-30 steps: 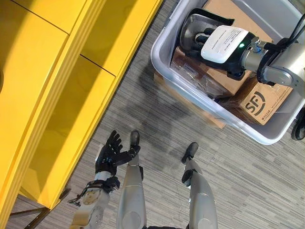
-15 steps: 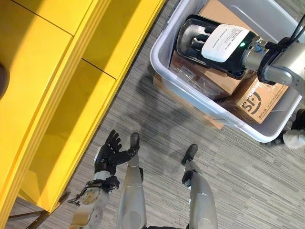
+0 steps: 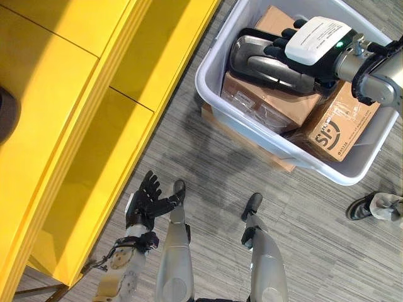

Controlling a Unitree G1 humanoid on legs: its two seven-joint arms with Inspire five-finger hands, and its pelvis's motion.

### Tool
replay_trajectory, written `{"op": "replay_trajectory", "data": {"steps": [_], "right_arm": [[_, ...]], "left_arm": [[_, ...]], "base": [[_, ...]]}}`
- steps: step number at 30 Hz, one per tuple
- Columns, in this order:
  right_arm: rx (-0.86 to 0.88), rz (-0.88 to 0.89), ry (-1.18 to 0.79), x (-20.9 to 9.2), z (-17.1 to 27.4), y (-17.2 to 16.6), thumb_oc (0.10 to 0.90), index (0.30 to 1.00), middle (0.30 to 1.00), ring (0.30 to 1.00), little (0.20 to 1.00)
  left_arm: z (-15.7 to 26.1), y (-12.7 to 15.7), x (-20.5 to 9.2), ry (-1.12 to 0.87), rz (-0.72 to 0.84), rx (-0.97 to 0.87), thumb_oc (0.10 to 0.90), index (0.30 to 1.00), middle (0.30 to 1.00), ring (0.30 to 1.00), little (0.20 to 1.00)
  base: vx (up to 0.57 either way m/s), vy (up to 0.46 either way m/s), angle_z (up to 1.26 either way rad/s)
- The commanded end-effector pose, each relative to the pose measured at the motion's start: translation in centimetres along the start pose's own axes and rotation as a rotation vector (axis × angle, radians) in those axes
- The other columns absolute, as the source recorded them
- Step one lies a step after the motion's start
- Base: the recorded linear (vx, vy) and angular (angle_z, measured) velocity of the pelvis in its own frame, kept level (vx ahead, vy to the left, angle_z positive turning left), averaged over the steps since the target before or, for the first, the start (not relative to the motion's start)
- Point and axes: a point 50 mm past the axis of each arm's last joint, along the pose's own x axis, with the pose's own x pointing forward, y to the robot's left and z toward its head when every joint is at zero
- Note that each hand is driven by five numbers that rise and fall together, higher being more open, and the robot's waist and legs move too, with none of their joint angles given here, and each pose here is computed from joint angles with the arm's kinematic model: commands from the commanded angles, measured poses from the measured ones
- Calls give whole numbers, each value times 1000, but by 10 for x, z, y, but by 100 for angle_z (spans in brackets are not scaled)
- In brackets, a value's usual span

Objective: Move parts from the plastic box to the shelf.

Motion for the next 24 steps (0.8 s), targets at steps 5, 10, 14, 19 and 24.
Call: {"op": "replay_trajectory", "data": {"steps": [5, 10, 14, 19, 24], "right_arm": [[57, -216, 144, -20, -39, -55, 900, 1000, 1000, 1000, 1000], [102, -223, 135, -20, -37, -50, 900, 1000, 1000, 1000, 1000], [181, -236, 152, -20, -40, -44, 900, 1000, 1000, 1000, 1000], [290, -275, 162, -19, -41, -41, 900, 1000, 1000, 1000, 1000], [482, -349, 166, -14, -38, -35, 900, 1000, 1000, 1000, 1000]], "left_arm": [[19, -9, -6, -115, -49, -39, 900, 1000, 1000, 1000, 1000], [18, -7, -6, -113, -38, -48, 900, 1000, 1000, 1000, 1000], [18, -9, -6, -114, -44, -54, 900, 1000, 1000, 1000, 1000], [18, -9, -5, -116, -46, -61, 900, 1000, 1000, 1000, 1000], [20, -11, -4, -118, -48, -70, 900, 1000, 1000, 1000, 1000]], "base": [[0, 0, 0], [0, 0, 0], [0, 0, 0], [0, 0, 0], [0, 0, 0]]}}
